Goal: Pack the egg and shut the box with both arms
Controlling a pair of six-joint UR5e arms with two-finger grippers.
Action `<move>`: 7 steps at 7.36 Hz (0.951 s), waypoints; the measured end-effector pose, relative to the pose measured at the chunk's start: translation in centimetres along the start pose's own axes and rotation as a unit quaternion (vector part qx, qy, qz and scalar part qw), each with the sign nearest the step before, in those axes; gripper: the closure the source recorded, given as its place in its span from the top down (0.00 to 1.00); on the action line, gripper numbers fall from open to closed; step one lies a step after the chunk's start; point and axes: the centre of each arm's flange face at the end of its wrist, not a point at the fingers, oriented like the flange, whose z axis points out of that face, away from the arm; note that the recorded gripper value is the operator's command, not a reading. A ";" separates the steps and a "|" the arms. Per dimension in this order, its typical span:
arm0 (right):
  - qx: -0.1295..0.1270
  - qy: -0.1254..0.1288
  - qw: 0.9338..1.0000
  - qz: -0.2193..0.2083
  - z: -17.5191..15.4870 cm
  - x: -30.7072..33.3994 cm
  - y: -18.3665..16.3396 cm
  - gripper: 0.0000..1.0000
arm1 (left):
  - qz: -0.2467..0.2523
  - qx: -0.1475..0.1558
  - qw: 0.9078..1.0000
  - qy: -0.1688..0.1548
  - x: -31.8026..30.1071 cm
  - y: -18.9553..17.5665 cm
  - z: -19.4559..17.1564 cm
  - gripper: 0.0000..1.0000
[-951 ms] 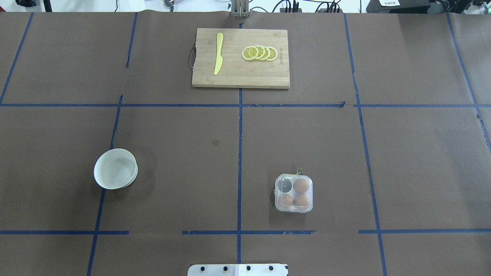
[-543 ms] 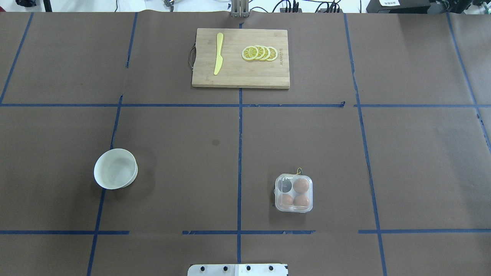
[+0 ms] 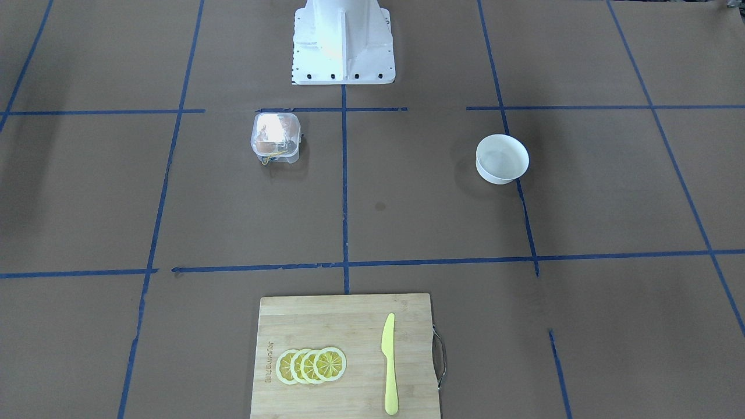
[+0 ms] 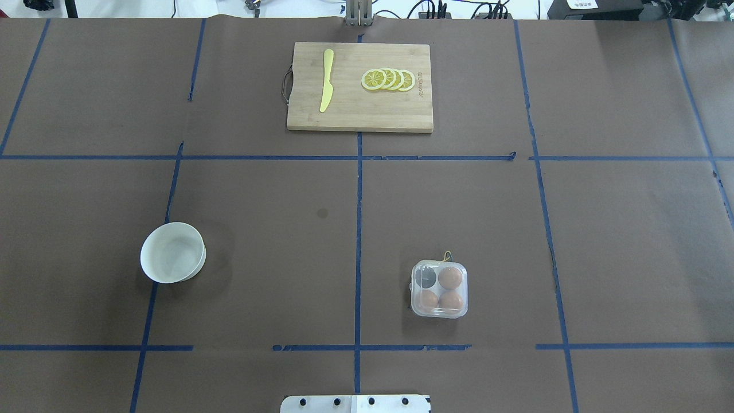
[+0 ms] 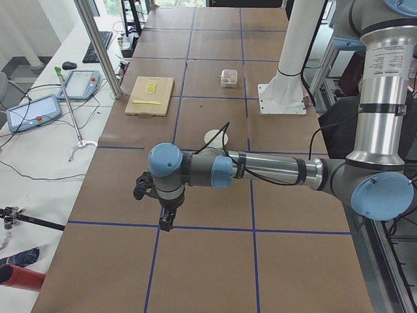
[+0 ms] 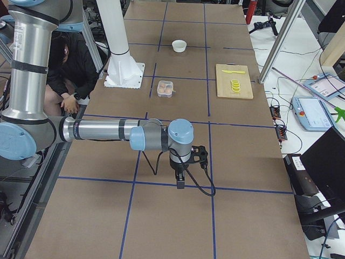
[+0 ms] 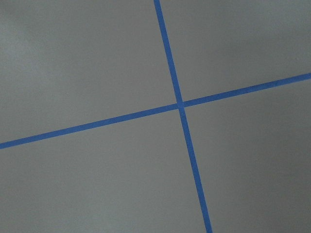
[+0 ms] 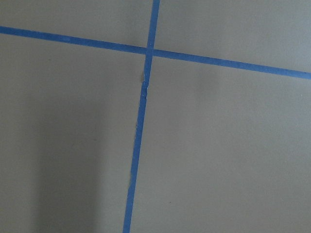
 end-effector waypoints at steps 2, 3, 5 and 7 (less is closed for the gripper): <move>0.000 -0.002 1.000 -0.003 0.0 0.0 0.0 1.00 | -0.001 -0.001 1.000 0.001 -0.1 0.1 0.1 1.00; -0.002 -0.002 1.000 -0.004 0.2 0.1 0.1 1.00 | -0.001 -0.001 1.000 0.001 0.0 0.1 0.1 1.00; -0.006 -0.003 1.000 -0.003 0.5 0.3 0.4 1.00 | 0.000 0.000 1.000 0.000 0.0 0.1 0.0 1.00; -0.008 -0.004 1.000 -0.001 0.8 0.4 0.6 1.00 | 0.001 0.001 1.000 0.000 0.1 0.0 -0.1 1.00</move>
